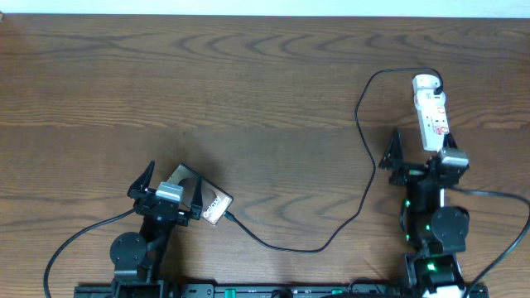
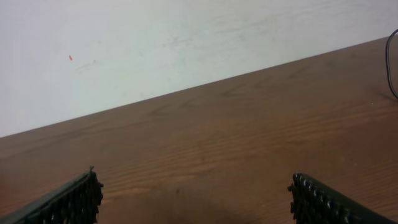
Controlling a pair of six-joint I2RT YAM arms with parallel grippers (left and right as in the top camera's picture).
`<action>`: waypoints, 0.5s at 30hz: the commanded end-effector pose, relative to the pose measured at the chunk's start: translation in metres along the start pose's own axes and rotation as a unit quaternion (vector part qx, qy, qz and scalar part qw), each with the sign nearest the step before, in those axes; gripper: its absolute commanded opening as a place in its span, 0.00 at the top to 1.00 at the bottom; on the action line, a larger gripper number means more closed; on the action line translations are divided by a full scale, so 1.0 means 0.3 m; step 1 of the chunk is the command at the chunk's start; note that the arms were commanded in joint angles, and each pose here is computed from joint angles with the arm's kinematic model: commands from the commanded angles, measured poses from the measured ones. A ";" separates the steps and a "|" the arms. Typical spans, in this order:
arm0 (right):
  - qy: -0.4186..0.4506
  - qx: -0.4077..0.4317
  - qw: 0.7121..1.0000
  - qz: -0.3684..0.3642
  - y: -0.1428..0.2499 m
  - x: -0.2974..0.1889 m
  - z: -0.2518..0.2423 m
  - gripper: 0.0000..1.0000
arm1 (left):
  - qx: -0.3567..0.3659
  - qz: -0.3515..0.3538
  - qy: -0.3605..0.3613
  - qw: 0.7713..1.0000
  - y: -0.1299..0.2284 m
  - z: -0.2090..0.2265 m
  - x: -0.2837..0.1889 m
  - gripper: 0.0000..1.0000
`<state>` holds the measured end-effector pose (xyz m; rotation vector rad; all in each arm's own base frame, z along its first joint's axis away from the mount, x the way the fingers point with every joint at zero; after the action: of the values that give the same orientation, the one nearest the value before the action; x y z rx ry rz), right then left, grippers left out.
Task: Plug charger to phone and switch on socket
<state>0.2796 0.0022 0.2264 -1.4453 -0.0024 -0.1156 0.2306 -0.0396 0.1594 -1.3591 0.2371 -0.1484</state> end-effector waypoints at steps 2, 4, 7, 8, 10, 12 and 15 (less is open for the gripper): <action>-0.016 -0.027 0.999 0.013 0.064 -0.050 0.010 0.01 | -0.003 0.023 0.007 1.000 0.051 -0.011 0.002 0.05; -0.018 -0.028 0.999 0.016 0.097 -0.072 0.005 0.01 | -0.003 0.023 0.007 1.000 0.051 -0.011 0.002 0.05; -0.021 -0.031 0.999 0.035 0.152 -0.101 -0.001 0.01 | -0.003 0.023 0.007 1.000 0.051 -0.011 0.002 0.05; -0.020 -0.033 0.998 0.045 0.167 -0.110 -0.004 0.01 | -0.003 0.023 0.007 1.000 0.051 -0.011 0.002 0.05; -0.019 -0.037 0.997 0.061 0.193 -0.126 -0.011 0.01 | -0.004 0.023 0.007 1.000 0.051 -0.011 0.002 0.05; -0.017 -0.041 0.996 0.079 0.221 -0.145 -0.019 0.01 | -0.003 0.023 0.007 1.000 0.051 -0.011 0.002 0.05; -0.027 -0.039 0.996 0.074 0.216 -0.163 -0.013 0.01 | -0.003 0.023 0.007 1.000 0.051 -0.011 0.002 0.05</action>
<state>0.2385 0.0059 0.1478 -1.5153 0.1248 0.0614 0.2306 -0.0395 0.1592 -1.3592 0.2375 -0.1470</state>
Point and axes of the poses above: each gripper's point midway between its finger pads, its own x axis out along the fingers, its own z axis along the line the jaws close on, y = z × x, the point moved 1 cm from there along -x, back along the fingers, and after that the axes turned 1 degree about x, right-handed, at the moved point
